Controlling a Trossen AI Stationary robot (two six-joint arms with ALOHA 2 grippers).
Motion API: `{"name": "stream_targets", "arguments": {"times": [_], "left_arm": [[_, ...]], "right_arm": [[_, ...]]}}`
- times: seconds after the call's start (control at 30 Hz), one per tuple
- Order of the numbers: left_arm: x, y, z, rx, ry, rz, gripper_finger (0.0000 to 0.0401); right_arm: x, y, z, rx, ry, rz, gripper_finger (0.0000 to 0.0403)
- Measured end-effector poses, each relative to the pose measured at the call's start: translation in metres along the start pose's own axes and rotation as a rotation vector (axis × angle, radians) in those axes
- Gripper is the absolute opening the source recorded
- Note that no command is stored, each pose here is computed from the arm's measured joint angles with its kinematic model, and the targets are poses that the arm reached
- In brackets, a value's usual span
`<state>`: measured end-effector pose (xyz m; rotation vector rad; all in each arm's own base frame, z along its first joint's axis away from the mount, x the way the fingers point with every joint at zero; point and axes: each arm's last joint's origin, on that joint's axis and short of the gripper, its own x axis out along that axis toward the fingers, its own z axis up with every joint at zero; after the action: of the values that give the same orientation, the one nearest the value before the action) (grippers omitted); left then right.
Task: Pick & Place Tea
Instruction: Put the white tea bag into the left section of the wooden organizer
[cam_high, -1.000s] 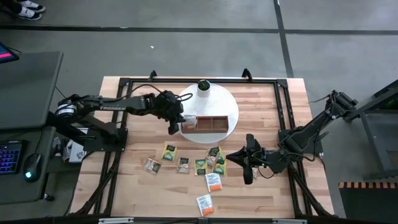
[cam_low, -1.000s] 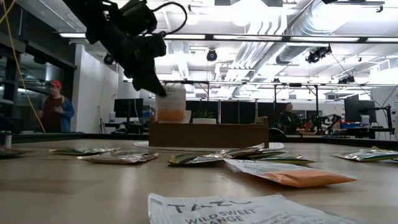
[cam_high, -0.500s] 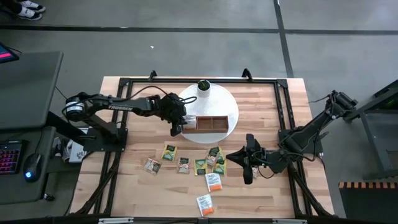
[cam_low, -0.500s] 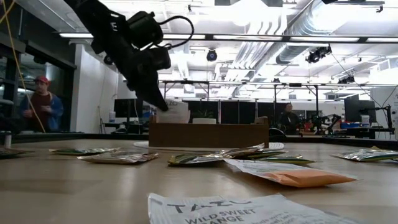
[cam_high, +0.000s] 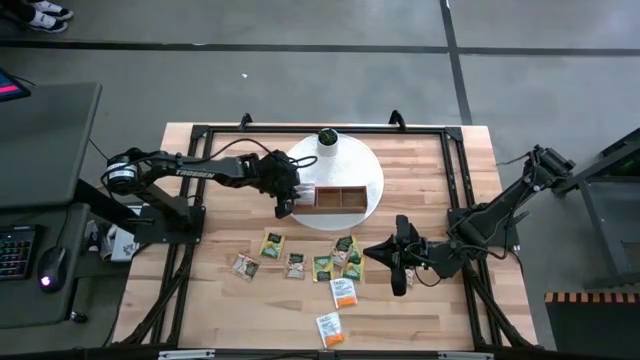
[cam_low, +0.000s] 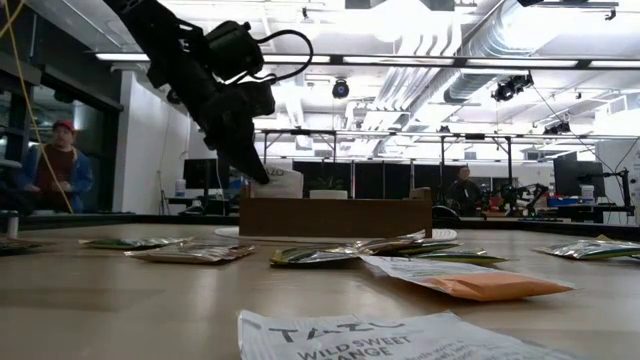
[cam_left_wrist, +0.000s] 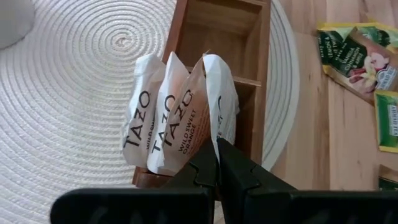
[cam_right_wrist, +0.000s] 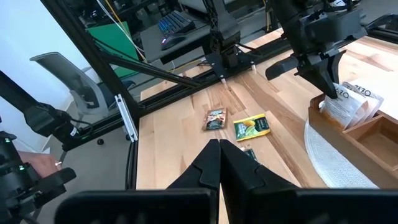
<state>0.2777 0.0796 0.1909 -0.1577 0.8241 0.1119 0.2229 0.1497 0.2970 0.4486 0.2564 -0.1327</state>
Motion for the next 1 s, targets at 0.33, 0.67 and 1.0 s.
{"name": "stream_targets", "arguments": {"times": [0.33,0.67,1.0], "left_arm": [[0.000,0.001,0.000,0.056,0.001,0.028,0.0001],[0.000,0.000,0.001,0.060,-0.010,0.011,0.0089],[-0.007,0.001,0.017,0.064,-0.022,0.072,0.0213]], "right_arm": [[0.000,0.000,0.000,0.001,-0.001,0.001,0.0000],[0.000,0.000,0.000,-0.001,0.000,0.000,0.0000],[0.000,0.000,0.000,-0.004,0.002,0.001,0.0000]]}}
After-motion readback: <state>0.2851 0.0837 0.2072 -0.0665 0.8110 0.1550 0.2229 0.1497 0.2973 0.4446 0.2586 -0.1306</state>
